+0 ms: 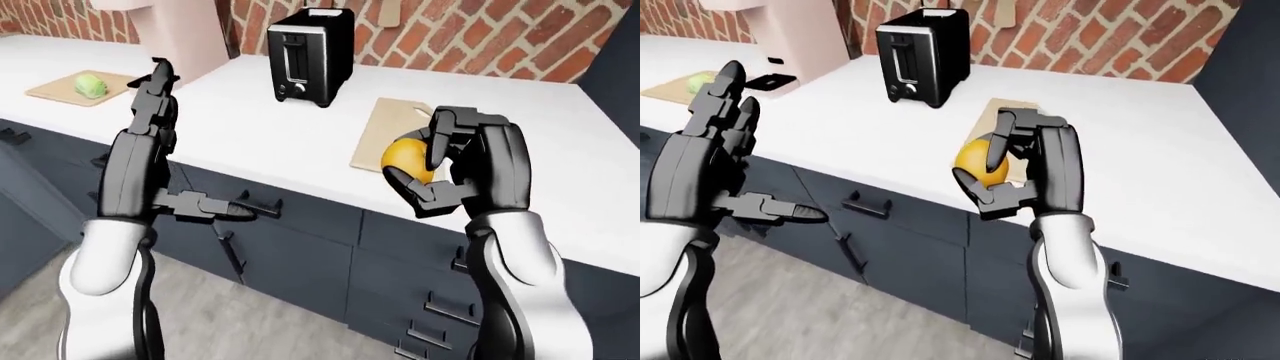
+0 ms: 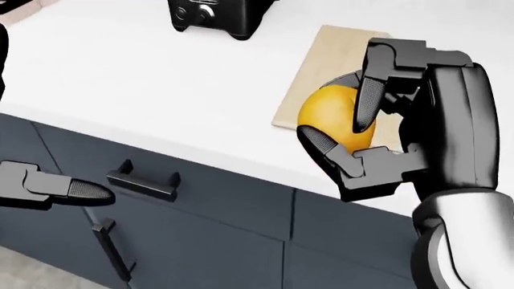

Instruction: Place the brussel sprout and the tangerine on separate cutting boards.

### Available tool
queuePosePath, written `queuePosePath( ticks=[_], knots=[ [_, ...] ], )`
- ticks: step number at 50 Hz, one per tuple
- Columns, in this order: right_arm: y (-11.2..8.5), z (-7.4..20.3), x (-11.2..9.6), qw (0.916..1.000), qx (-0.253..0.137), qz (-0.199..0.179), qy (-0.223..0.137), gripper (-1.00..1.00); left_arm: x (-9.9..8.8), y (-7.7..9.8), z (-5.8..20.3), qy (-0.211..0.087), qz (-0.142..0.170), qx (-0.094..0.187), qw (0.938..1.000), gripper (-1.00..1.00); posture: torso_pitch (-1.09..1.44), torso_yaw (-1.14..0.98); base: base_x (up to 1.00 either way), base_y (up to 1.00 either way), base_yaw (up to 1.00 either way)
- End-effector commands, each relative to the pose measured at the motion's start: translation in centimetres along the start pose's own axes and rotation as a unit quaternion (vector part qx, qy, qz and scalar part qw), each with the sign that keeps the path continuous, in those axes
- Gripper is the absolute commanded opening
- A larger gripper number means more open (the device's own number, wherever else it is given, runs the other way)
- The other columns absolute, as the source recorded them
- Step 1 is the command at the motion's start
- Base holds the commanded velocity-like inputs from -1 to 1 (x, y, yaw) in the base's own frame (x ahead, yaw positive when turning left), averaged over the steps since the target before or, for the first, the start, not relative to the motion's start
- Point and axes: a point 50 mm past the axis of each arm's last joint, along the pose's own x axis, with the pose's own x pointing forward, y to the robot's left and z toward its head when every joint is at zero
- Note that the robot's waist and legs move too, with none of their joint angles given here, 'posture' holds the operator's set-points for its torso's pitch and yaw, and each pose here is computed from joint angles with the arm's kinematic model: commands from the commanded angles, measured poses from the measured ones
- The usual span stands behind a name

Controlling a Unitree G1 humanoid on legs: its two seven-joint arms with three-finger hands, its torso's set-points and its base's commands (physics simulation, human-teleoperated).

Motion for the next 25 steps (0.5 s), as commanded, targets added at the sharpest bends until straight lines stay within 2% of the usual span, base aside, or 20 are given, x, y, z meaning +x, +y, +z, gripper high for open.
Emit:
queuePosePath(
  ticks=[1,25],
  knots=[
    [-0.07,1.47,-0.13,0.9988,0.003,-0.002,-0.049,-1.00,-0.02,0.42,1.29,-0.036,0.012,0.013,0.9992,1.00,0.00,0.37,0.18,0.00,0.00],
    [-0.21,1.69,-0.10,0.9988,0.004,-0.002,-0.050,-1.00,0.28,0.29,1.59,-0.040,0.009,0.014,0.9991,1.00,0.00,0.37,0.23,0.00,0.00]
  ],
)
